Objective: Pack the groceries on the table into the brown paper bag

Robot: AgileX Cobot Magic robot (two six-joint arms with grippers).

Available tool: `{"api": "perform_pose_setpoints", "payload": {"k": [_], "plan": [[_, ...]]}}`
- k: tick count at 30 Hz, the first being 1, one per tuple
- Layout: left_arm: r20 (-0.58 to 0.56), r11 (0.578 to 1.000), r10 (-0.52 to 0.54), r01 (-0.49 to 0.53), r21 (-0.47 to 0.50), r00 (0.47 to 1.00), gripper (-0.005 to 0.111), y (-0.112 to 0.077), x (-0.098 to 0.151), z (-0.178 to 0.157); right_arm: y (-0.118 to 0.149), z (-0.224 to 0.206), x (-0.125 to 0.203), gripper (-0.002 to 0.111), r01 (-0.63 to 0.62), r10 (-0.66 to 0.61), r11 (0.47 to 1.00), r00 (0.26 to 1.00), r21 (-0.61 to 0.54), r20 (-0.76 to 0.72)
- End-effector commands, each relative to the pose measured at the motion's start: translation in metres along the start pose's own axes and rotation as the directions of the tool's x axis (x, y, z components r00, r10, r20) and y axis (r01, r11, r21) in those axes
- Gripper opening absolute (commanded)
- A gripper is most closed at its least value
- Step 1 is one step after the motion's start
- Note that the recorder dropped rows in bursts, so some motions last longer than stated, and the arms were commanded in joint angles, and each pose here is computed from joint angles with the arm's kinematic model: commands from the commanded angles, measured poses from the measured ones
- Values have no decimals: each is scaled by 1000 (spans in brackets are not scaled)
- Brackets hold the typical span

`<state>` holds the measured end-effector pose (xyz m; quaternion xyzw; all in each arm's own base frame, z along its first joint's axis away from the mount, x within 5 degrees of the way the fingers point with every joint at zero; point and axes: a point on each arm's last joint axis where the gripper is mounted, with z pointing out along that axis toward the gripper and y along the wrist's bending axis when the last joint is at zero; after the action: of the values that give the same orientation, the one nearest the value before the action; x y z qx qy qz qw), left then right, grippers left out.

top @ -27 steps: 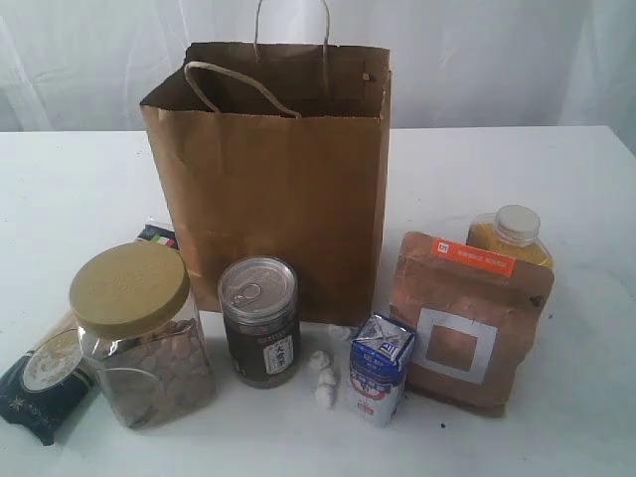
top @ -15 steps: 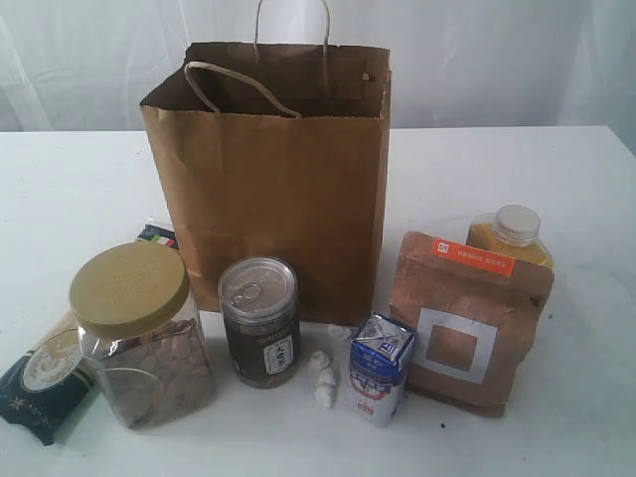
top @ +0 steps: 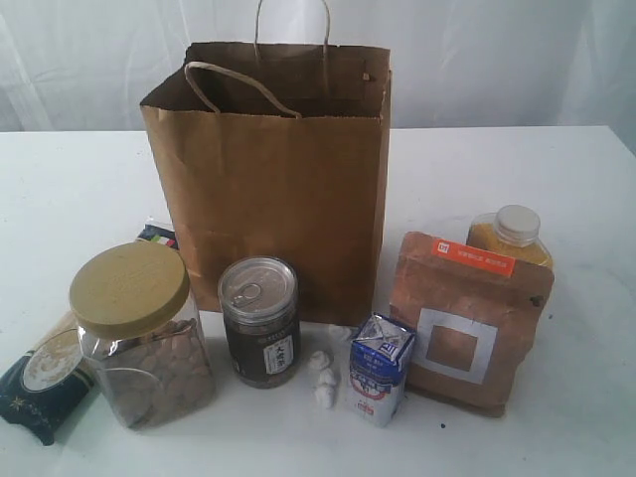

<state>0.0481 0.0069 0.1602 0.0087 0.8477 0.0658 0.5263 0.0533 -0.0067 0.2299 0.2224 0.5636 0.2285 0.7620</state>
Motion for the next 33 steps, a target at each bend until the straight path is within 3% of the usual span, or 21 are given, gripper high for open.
{"api": "perform_pose_setpoints", "payload": {"k": [1, 4, 8, 11, 14, 16, 18, 19, 20, 21, 23, 24, 28, 31, 33], "plan": [[-9, 1000, -5, 5, 7, 1000, 0, -1, 2, 0, 9, -6, -28, 0, -64, 99, 990, 948, -125, 304], [-9, 1000, -5, 5, 7, 1000, 0, -1, 2, 0, 24, -10, -54, 0, -42, 130, 978, 888, -204, 442], [-9, 1000, -5, 5, 7, 1000, 0, -1, 2, 0, 56, 2, -95, 0, 53, 57, 979, 856, -197, 513], [-9, 1000, -5, 5, 7, 1000, 0, -1, 2, 0, 84, 21, -132, 0, 219, -108, 969, 789, -112, 604], [-9, 1000, -5, 5, 7, 1000, 0, -1, 2, 0, 110, 57, -162, 0, 411, -347, 911, 717, 35, 605], [-9, 1000, -5, 5, 7, 1000, 0, -1, 2, 0, 121, 97, -165, 0, 578, -555, 808, 682, 113, 476], [-9, 1000, -5, 5, 7, 1000, 0, -1, 2, 0, 121, 145, -152, 0, 710, -707, 697, 657, 100, 263], [-9, 1000, -5, 5, 7, 1000, 0, -1, 2, 0, 117, 171, -139, 0, 765, -764, 642, 632, 52, 126], [-9, 1000, -5, 5, 7, 1000, 0, -1, 2, 0, 103, 213, -109, 0, 836, -838, 544, 534, -80, -114], [-9, 1000, -5, 5, 7, 1000, 0, -1, 2, 0, 93, 233, -89, 0, 838, -845, 522, 482, -161, -233], [-9, 1000, -5, 5, 7, 1000, 0, -1, 2, 0, 71, 264, -55, 0, 797, -812, 542, 414, -267, -411], [-9, 1000, -5, 5, 7, 1000, 0, -1, 2, 0, 57, 278, -37, 0, 762, -772, 577, 392, -293, -501], [-9, 1000, -5, 5, 7, 1000, 0, -1, 2, 0, 15, 306, 10, 0, 565, -463, 795, 332, -220, -822], [-9, 1000, -5, 5, 7, 1000, 0, -1, 2, 0, 15, 312, 17, 0, 486, -350, 850, 234, -203, -907], [-9, 1000, -5, 5, 7, 1000, 0, -1, 2, 0, 35, 312, 7, 0, 434, -356, 862, 146, -263, -923]]}}
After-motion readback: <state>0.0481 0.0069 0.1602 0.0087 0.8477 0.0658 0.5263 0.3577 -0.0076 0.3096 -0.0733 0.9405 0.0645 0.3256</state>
